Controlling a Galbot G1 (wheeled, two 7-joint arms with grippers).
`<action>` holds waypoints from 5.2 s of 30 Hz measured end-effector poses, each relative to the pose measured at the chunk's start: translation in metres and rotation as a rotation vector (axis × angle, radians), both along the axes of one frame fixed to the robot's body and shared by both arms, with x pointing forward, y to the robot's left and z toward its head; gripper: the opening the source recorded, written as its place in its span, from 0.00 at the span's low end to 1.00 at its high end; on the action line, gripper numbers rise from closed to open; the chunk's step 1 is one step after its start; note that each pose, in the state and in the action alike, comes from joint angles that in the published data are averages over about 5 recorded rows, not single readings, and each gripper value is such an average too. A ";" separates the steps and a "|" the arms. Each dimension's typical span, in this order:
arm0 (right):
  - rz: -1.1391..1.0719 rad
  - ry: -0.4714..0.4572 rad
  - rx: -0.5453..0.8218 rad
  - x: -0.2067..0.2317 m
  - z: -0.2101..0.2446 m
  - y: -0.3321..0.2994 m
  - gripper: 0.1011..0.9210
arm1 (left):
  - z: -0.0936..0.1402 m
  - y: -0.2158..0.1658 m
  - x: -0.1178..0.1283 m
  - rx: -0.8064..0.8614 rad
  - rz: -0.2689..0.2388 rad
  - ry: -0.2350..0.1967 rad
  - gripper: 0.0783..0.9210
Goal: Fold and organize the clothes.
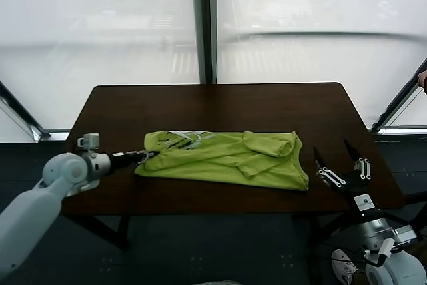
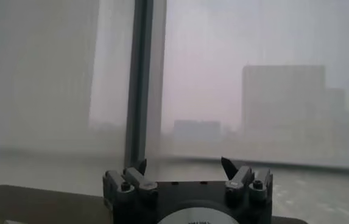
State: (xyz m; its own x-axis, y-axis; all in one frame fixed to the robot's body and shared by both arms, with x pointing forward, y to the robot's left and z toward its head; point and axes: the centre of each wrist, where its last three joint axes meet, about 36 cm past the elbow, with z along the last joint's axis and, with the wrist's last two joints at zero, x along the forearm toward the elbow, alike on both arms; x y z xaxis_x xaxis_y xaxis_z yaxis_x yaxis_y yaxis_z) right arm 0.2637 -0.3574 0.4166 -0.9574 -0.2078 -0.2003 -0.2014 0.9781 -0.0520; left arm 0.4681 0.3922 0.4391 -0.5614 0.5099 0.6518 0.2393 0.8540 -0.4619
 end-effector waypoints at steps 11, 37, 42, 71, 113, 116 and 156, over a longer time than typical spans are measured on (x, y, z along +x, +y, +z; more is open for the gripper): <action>0.015 0.004 0.029 0.018 -0.004 0.015 0.98 | 0.038 0.032 -0.016 0.076 0.073 -0.059 0.11; 0.034 -0.014 0.075 0.033 -0.006 0.034 0.98 | 0.093 0.068 -0.100 0.021 0.357 -0.180 0.11; -0.009 -0.017 0.066 0.017 -0.005 0.030 0.98 | 0.081 0.029 -0.083 -0.085 0.323 -0.202 0.11; -0.112 -0.012 0.076 -0.016 -0.010 0.035 0.98 | 0.043 -0.121 -0.053 -0.309 0.116 -0.176 0.11; 0.198 0.333 -0.069 0.052 -0.006 0.107 0.98 | 0.080 -0.155 -0.102 -0.224 0.128 -0.401 0.98; 0.296 0.301 -0.164 0.065 -0.011 0.126 0.98 | 0.083 -0.141 -0.105 -0.158 0.156 -0.421 0.98; 0.590 0.256 -0.476 0.113 -0.042 0.176 0.05 | 0.074 -0.109 -0.127 -0.018 0.269 -0.405 0.98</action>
State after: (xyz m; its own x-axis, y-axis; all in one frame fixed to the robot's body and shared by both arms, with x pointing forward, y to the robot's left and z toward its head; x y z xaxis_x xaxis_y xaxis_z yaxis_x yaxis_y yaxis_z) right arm 0.3770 -0.1814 0.3751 -0.6675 -0.7019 0.2486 -0.7406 0.5911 -0.3196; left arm 0.3411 0.2829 0.5130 -0.8816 0.3207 0.3463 0.1743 0.9031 -0.3925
